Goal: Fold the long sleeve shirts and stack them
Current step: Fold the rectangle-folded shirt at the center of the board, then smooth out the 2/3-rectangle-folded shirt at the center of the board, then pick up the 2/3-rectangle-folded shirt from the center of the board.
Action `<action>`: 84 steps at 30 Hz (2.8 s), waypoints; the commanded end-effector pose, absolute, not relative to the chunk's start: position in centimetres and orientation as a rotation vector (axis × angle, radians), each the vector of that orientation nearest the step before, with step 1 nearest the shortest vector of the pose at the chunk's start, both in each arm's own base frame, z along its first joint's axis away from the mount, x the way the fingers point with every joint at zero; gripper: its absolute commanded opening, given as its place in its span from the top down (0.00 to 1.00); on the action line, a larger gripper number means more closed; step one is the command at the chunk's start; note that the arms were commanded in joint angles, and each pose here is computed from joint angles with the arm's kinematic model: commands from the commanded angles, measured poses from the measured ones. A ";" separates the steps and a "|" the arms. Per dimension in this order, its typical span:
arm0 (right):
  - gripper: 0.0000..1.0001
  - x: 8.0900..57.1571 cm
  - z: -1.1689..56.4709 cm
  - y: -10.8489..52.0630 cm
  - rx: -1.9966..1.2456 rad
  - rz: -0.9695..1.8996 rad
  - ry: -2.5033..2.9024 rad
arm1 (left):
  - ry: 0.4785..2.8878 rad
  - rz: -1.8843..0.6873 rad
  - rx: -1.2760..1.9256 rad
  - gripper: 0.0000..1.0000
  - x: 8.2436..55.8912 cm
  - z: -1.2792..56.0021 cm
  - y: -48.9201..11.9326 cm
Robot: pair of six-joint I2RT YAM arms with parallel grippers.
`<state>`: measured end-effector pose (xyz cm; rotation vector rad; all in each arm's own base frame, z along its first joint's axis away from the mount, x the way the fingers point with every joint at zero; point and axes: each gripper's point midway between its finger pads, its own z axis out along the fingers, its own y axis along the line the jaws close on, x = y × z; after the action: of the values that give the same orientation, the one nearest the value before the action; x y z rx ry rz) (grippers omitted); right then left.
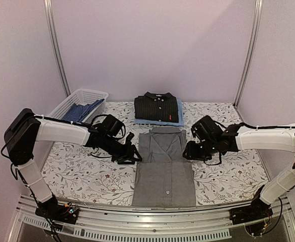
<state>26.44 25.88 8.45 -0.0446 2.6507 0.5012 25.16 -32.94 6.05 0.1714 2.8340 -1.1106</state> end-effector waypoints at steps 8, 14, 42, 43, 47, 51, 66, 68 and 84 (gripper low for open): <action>0.55 24.1 12.2 27.7 -0.251 0.496 2.554 | 2.657 -1.017 0.282 0.55 25.6 10.3 -31.7; 0.71 23.9 9.5 28.8 -0.267 0.493 2.606 | 2.619 -1.152 0.432 0.69 23.0 10.9 -34.7; 0.54 16.0 5.3 26.2 -0.312 0.464 2.828 | 2.802 -0.929 0.443 0.62 19.1 6.3 -31.7; 0.54 14.6 5.2 26.4 -0.324 0.500 2.859 | 2.812 -0.944 0.455 0.62 18.1 6.4 -31.5; 0.58 10.6 4.8 26.2 -0.347 0.526 2.922 | 2.866 -0.974 0.511 0.62 13.9 6.5 -30.8; 0.59 7.8 4.4 25.6 -0.337 0.549 2.966 | 2.922 -0.993 0.521 0.62 10.6 5.8 -29.7; 0.68 6.6 3.1 24.9 -0.161 0.631 2.976 | 2.961 -1.022 0.568 0.62 7.5 3.9 -31.0; 0.68 6.6 3.2 25.0 -0.149 0.654 2.969 | 2.973 -1.014 0.578 0.62 7.3 3.6 -31.0; 0.75 5.9 1.7 25.2 -0.138 0.687 3.002 | 3.012 -1.030 0.602 0.67 6.2 2.2 -32.4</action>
<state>6.57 25.11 2.20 -0.1355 2.9818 0.6664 6.58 -31.29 1.91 0.5823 3.0258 -0.9889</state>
